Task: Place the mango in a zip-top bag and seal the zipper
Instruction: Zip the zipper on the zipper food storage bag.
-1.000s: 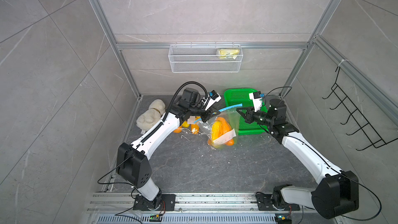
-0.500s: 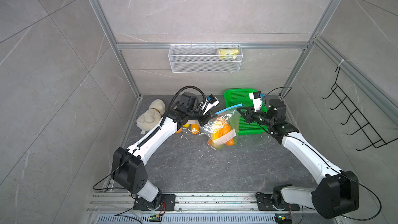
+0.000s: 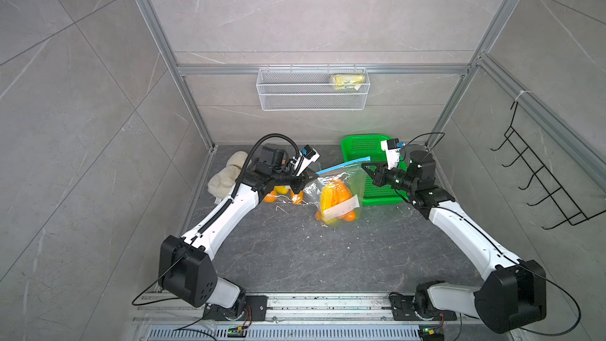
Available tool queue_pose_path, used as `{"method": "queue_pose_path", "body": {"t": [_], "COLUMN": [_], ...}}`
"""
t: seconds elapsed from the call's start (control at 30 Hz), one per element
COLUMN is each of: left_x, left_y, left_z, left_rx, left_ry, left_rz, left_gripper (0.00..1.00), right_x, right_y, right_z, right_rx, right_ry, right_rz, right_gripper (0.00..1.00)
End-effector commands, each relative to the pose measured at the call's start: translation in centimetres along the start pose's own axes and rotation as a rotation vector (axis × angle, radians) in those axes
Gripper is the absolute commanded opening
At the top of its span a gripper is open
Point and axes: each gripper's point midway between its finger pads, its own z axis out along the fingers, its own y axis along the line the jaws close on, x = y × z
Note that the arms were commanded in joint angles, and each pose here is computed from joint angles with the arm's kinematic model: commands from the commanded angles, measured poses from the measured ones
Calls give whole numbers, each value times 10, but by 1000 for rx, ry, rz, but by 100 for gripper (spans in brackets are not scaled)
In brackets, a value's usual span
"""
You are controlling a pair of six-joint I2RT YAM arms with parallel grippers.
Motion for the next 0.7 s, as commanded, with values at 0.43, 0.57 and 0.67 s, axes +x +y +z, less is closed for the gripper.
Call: {"method": "queue_pose_path", "body": {"t": [0.43,0.57,0.67], "left_x": [12,4,-8], "left_y": [16,11,11], "left_z": [-55,-51,-52], "left_rx": [-131,-83,-70], "left_ry": [-45,-87,-143], "left_rz": [-52,-75,-103], "left_gripper": [17,40,99], "right_x": [-19,-20,-17], "right_y": [-7,2,4], "right_z": [-5,1,6], "right_rx": [27,-51,-81], "right_ry": [-80,-87,-82], "right_rz": [22,46,61], "right_gripper": [0,0,0]}}
